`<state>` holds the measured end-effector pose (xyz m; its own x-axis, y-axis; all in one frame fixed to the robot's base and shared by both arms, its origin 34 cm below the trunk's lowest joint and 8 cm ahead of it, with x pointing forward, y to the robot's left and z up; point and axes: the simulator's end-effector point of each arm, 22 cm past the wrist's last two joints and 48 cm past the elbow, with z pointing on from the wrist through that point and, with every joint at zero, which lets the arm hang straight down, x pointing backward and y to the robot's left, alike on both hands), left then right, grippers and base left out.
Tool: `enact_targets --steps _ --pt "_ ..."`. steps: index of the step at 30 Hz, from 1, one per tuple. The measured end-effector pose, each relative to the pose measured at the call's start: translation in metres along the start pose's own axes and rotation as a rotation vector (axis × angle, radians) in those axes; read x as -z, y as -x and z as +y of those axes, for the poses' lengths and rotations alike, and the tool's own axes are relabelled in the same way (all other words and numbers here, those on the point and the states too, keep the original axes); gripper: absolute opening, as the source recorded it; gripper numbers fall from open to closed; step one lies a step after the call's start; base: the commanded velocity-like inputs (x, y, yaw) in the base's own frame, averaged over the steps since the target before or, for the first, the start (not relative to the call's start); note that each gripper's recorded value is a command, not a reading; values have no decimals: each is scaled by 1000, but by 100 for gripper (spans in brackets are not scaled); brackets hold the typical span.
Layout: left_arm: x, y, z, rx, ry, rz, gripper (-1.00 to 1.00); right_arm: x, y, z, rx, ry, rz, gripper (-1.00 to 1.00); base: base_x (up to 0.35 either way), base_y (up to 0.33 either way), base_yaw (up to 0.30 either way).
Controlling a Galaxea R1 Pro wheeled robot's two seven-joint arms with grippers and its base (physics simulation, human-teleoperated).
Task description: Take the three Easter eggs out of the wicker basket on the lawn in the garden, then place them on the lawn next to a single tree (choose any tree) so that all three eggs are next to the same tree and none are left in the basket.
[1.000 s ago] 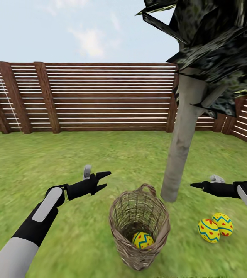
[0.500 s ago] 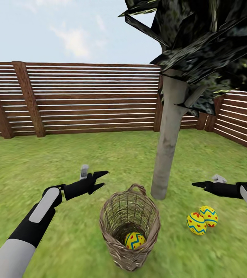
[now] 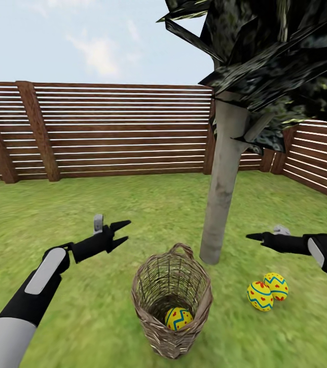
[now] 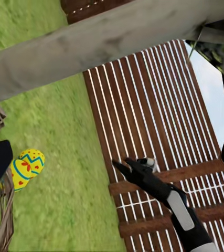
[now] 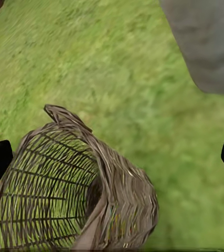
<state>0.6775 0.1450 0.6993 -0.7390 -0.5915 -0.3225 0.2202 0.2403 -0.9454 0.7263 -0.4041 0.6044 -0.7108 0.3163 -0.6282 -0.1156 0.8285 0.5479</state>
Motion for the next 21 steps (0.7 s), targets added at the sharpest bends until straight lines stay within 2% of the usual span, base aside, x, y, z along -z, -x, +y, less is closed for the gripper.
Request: enact_targets --steps 9,10,11,12,13,14,15,21 --pt "10 18 -5 9 -24 -49 100 -21 -13 16 52 -41 77 100 0 0 0" --pt "34 56 -8 27 -48 -155 100 -16 -27 -9 247 -443 293 100 0 0 0" --pt "37 60 -9 29 -49 -166 100 -63 -37 48 396 -489 311 100 0 0 0" --pt "37 60 -8 29 -49 -166 100 -124 -76 152 461 -349 335 100 0 0 0" --pt "37 60 -8 29 -49 -166 100 -154 -106 230 495 -246 347 100 0 0 0" --pt "37 60 -8 29 -49 -167 100 -158 -109 241 511 -248 346 100 0 0 0" --pt "37 60 -8 30 -49 -167 100 -148 -95 207 522 -324 337 100 0 0 0" --pt "37 60 -7 31 -48 -167 100 -154 -100 225 537 -316 337 100 0 0 0"
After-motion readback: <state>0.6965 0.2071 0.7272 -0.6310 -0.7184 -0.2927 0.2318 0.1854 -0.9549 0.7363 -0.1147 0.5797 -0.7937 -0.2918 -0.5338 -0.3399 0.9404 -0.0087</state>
